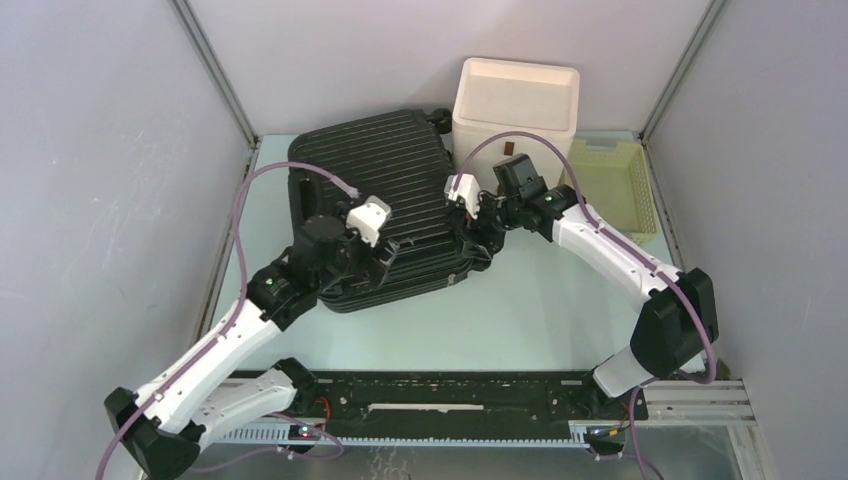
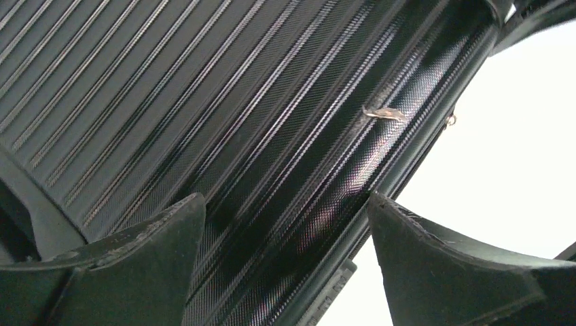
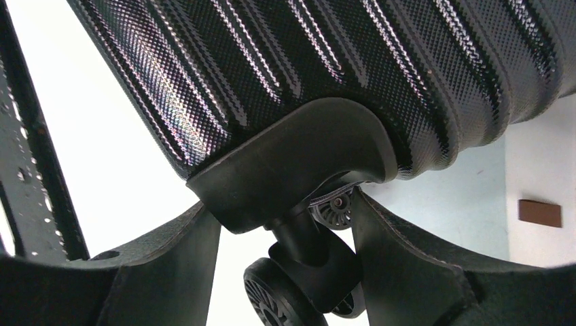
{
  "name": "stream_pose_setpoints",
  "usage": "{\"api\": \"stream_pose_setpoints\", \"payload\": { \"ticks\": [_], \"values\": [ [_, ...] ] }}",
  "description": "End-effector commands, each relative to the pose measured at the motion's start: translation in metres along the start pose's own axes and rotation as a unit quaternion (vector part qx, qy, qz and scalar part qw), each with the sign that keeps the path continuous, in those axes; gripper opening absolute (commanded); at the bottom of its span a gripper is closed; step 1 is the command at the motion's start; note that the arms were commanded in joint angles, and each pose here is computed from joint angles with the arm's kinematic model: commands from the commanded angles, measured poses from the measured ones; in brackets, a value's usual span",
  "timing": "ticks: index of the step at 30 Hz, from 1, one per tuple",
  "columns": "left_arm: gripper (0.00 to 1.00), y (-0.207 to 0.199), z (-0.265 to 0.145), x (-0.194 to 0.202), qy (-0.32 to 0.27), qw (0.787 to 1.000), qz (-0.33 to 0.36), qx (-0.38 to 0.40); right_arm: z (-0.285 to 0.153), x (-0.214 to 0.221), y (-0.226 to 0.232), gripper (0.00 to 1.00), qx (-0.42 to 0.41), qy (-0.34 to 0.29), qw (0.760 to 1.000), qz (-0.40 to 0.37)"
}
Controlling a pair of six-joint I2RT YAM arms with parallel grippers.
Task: Open, take out, and arrange the luggage
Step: Move the luggage to the center of the board, then grab the zipper of the luggage.
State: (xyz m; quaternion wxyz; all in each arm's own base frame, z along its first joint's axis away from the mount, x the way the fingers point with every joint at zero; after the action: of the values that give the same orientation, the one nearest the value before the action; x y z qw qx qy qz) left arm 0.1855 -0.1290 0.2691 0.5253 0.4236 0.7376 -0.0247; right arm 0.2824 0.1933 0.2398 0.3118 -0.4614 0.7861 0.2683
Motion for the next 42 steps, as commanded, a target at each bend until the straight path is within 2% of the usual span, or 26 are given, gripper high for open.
{"api": "stream_pose_setpoints", "payload": {
  "ticks": [1,4,6,10,13,15,22,27,31,36,40,42],
  "values": [
    [0.94,0.004,-0.027,-0.009,-0.046,0.993,-0.105,-0.021,-0.001,-0.018,0.001,0.53,0.048,-0.051,0.989,0.133],
    [0.94,-0.011,-0.045,-0.006,-0.092,0.982,-0.163,0.022,0.004,-0.018,-0.002,0.51,0.056,-0.052,0.986,0.146],
    [0.94,-0.019,-0.055,-0.005,-0.121,0.972,-0.197,0.046,0.005,-0.018,-0.003,0.55,0.056,-0.052,0.986,0.146],
    [0.93,-0.047,-0.065,0.000,-0.200,0.937,-0.249,0.141,-0.004,-0.024,0.008,0.81,0.005,-0.046,0.991,0.124],
    [0.92,-0.068,-0.064,0.007,-0.237,0.909,-0.285,0.190,-0.024,-0.031,0.023,0.93,-0.040,-0.048,0.994,0.092],
    [0.91,-0.077,-0.062,0.012,-0.243,0.905,-0.296,0.185,-0.038,-0.033,0.032,0.99,-0.051,-0.056,0.995,0.072],
    [0.91,-0.118,-0.038,0.008,-0.246,0.901,-0.307,0.183,-0.084,-0.006,0.047,1.00,-0.101,-0.073,0.992,0.021],
    [0.91,-0.139,-0.005,0.013,-0.254,0.885,-0.367,0.131,-0.100,0.044,0.051,1.00,-0.159,-0.171,0.970,0.067],
    [0.90,-0.146,0.022,0.016,-0.196,0.897,-0.389,0.076,-0.113,0.070,0.045,1.00,-0.127,-0.245,0.957,0.092],
    [0.88,-0.150,0.042,0.022,-0.178,0.894,-0.409,0.032,-0.114,0.077,0.040,1.00,-0.111,-0.253,0.956,0.101],
    [0.79,-0.155,0.055,0.017,-0.154,0.893,-0.422,0.020,-0.110,0.081,0.036,1.00,-0.108,-0.244,0.958,0.108],
    [0.78,-0.156,0.063,0.014,-0.140,0.890,-0.434,0.016,-0.110,0.082,0.035,1.00,-0.102,-0.242,0.959,0.109]
  ]
}}
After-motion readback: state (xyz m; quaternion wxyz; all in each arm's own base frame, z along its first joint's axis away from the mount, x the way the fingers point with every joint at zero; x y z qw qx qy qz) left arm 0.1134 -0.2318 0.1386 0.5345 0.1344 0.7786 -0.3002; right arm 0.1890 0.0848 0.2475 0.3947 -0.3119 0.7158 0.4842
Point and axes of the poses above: each gripper's point midway between its finger pads, its own z axis out along the fingers, its own y axis along the line the jaws close on, x = y × z, the point moved 9 cm from there along -z, back along the fingers, and after that the axes turned 15 degrees about z, right-handed, at the moved point
